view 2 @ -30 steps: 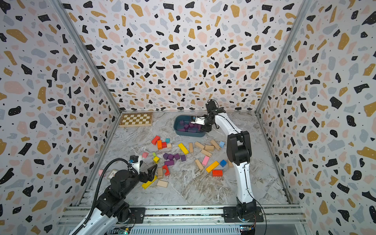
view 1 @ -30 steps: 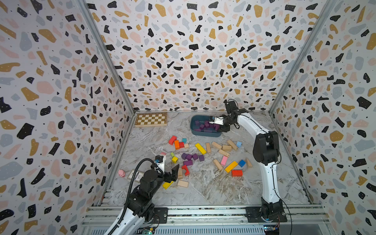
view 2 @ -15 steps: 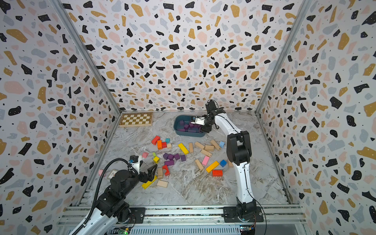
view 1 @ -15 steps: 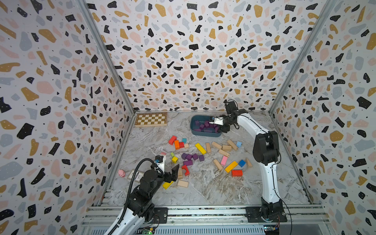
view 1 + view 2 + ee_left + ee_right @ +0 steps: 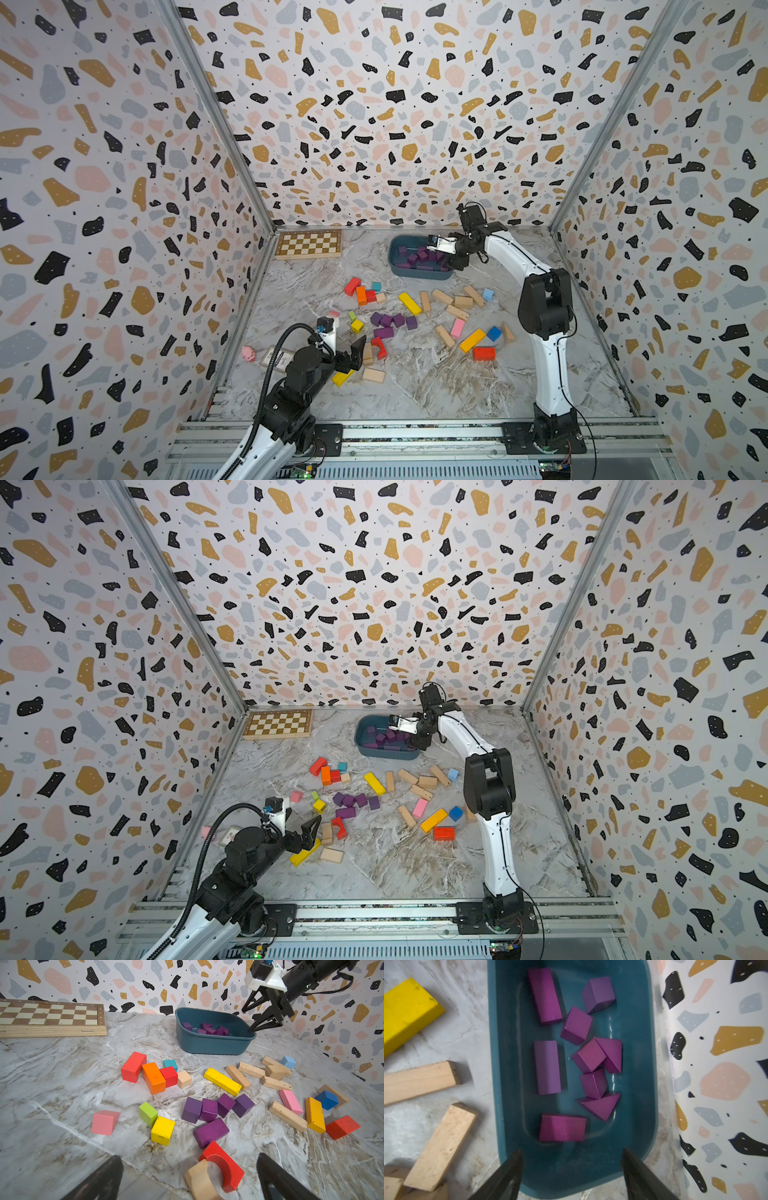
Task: Pick purple bricks into the storage bin
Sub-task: Place the building block in the storage box, then pick up the building block from the center of the board.
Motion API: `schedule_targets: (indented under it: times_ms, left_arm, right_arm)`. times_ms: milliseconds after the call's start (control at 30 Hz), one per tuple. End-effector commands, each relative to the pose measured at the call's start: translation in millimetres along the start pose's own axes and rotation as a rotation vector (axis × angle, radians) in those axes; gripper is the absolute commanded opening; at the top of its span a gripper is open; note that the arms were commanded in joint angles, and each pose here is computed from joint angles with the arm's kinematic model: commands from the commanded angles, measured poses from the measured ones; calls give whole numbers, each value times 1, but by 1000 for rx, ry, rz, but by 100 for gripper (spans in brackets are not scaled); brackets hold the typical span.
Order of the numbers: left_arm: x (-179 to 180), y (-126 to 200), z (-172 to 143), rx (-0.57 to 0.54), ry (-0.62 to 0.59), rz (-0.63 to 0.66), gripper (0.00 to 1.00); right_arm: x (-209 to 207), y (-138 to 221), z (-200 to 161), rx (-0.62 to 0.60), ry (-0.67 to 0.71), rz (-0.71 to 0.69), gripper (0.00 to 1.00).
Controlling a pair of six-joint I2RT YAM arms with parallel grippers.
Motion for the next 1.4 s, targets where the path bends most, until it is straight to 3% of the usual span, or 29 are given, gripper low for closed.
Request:
schedule_targets:
  times_ms: [0, 67, 100, 133, 300, 367, 467, 633, 733, 967, 1133, 1367]
  left_arm:
    - [1, 1, 10, -43, -8, 13, 99]
    - [1, 1, 10, -42, -7, 15, 99]
    - [1, 1, 10, -43, -7, 16, 99]
    - [2, 1, 10, -42, -7, 17, 99]
    - [2, 2, 10, -43, -2, 24, 99]
    - [3, 1, 10, -42, 0, 27, 99]
    - [3, 1, 10, -43, -2, 29, 99]
    - [6, -6, 13, -2, -2, 61, 99]
    - [11, -12, 19, 58, 7, 110, 99]
    - [22, -20, 59, 238, -36, 241, 99]
    - [11, -31, 92, 265, -44, 172, 99]
    - [-8, -62, 79, 542, -29, 37, 98]
  right_arm:
    - [2, 60, 40, -87, -21, -117, 76]
    - [8, 73, 44, -114, -74, -149, 76]
    - [11, 79, 45, -124, -100, -158, 97]
    - [13, 85, 46, -133, -145, -178, 100]
    - [30, 114, 41, -204, -414, -203, 100]
    - [44, 118, 36, -230, -495, -139, 100]
    - [74, 119, 33, -256, -505, -39, 100]
    - [143, 115, 33, -287, -407, -47, 100]
    - [170, 115, 27, -349, -480, -7, 100]
    - [220, 89, -1, -320, -604, 201, 100]
    - [236, 86, -17, -359, -605, 186, 100]
    - [246, 88, -29, -419, -634, 163, 96]
Point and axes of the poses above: each gripper's point midway between its finger pads, its own y axis back along the fingers, its own x axis along the line the jaws close on, z = x × y, the point moved 5 cm from there along y, back along the fingers, and after that the axes turned 10 degrees about -y, right-handed, at the moved point
